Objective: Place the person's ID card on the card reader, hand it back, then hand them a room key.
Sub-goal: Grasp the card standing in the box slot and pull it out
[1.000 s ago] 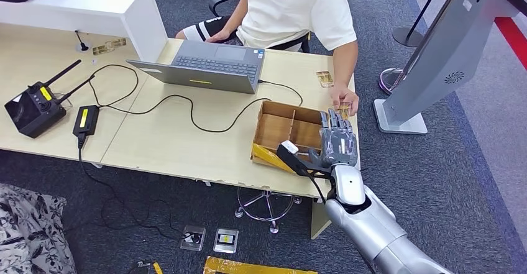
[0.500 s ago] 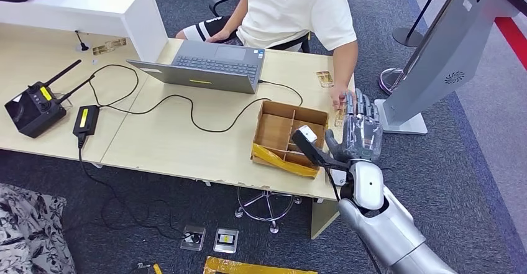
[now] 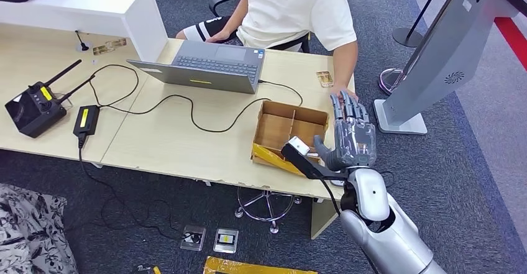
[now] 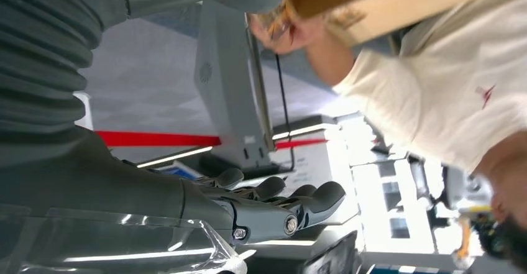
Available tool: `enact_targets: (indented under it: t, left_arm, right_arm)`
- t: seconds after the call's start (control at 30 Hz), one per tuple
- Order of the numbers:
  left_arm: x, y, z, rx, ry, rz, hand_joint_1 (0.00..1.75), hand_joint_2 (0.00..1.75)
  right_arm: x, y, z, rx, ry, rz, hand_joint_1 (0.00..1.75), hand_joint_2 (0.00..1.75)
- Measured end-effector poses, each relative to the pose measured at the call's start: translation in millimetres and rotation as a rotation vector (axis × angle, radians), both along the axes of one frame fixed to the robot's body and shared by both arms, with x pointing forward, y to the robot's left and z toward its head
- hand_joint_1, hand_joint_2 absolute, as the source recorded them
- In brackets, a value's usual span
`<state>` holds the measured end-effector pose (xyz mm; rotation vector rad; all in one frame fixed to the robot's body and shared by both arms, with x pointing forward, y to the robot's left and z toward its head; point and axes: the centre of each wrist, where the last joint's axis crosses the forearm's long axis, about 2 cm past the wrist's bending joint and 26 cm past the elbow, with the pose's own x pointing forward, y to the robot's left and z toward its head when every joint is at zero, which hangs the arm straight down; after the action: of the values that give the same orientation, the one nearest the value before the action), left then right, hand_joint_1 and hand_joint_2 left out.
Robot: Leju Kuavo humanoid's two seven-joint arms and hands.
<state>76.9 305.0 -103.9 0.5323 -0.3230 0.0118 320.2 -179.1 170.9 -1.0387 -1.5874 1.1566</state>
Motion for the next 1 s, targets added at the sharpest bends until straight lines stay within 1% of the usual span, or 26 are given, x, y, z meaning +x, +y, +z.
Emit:
enact_targets:
  t: [0.2, 0.5, 0.77, 1.0]
  left_arm:
    - [0.0, 0.3, 0.0, 0.0, 0.0, 0.007, 0.0, 1.75]
    - [-0.6, 0.8, -0.1, -0.001, 0.0, 0.017, 0.0, 1.75]
    - [-1.5, 1.1, -0.2, 0.0, 0.001, 0.019, 0.0, 1.75]
    - [-0.7, 0.4, -0.1, 0.005, 0.0, -0.008, 0.0, 1.75]
  right_arm:
    - [-17.7, 24.6, -7.2, 0.0, 0.126, 0.153, 0.0, 1.75]
    - [-40.0, 51.5, -22.0, -0.041, 0.211, 0.268, 0.0, 1.75]
    - [-46.2, 59.5, -26.7, -0.069, 0.223, 0.294, 0.0, 1.75]
    - [-44.4, 62.3, -31.5, -0.099, 0.19, 0.253, 0.01, 1.75]
